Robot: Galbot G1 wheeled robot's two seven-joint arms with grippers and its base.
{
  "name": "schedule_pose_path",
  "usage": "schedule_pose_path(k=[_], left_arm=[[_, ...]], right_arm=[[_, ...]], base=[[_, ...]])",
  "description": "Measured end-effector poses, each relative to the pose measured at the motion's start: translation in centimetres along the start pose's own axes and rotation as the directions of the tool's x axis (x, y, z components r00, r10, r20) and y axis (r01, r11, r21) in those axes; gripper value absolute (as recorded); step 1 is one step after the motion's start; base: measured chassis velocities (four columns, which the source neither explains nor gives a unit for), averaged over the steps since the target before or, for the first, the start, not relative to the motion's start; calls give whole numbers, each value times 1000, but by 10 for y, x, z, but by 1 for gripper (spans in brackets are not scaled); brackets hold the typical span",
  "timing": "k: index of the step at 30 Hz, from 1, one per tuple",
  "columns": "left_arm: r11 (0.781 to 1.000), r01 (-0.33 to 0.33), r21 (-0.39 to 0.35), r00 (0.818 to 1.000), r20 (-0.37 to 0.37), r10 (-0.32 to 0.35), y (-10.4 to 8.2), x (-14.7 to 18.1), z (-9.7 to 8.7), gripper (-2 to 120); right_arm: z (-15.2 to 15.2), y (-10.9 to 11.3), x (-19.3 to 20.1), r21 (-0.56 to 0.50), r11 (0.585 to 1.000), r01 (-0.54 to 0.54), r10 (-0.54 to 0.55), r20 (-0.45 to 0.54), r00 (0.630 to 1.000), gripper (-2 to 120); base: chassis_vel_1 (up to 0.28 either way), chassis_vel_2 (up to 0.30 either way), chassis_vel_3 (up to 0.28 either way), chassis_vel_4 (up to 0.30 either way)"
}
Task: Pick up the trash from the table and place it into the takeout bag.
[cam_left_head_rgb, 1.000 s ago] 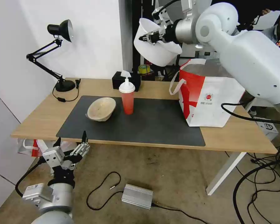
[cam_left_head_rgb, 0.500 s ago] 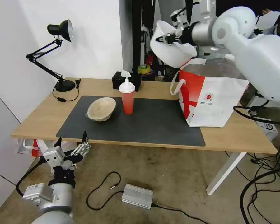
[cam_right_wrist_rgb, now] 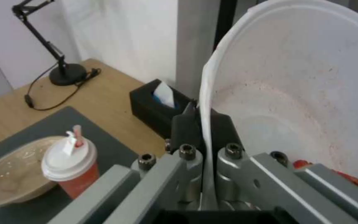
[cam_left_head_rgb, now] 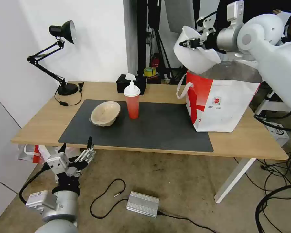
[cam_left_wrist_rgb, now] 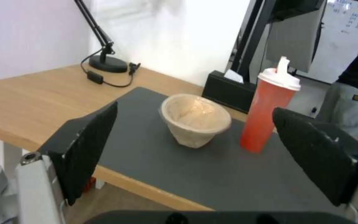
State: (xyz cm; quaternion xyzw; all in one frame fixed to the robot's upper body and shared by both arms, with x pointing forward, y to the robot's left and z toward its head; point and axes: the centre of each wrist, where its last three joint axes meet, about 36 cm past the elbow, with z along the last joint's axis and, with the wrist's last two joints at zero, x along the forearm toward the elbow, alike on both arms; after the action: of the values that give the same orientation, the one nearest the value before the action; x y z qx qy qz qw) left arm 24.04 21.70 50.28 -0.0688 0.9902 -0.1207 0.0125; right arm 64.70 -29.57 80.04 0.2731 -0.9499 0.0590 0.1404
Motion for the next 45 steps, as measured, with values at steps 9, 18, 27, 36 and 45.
schedule_pose_path(k=[9, 18, 27, 36, 45], left_arm=[[1000, -4, -3, 1000, -11, 4, 0, 1, 2, 100], [1000, -11, -4, 1000, -11, 11, 0, 0, 4, 100], [1000, -9, 5, 1000, -10, 9, 2, -2, 3, 100], [1000, -8, 4, 1000, -10, 8, 2, 0, 1, 100], [1000, -8, 16, 1000, -15, 9, 1, 2, 0, 100]], right_arm=[[7, -17, 11, -14, 999, -34, 34, -9, 999, 0], [16, -36, 17, -49, 997, -64, 64, -16, 998, 0], [34, -54, 19, -93, 991, -97, 95, -29, 995, 0], [55, -62, 23, -116, 987, -113, 108, -45, 993, 0], [74, -63, 22, -150, 982, -111, 103, -58, 993, 0]], base=[[0, 0, 0, 0], [0, 0, 0, 0], [0, 0, 0, 0], [0, 0, 0, 0], [0, 0, 0, 0]])
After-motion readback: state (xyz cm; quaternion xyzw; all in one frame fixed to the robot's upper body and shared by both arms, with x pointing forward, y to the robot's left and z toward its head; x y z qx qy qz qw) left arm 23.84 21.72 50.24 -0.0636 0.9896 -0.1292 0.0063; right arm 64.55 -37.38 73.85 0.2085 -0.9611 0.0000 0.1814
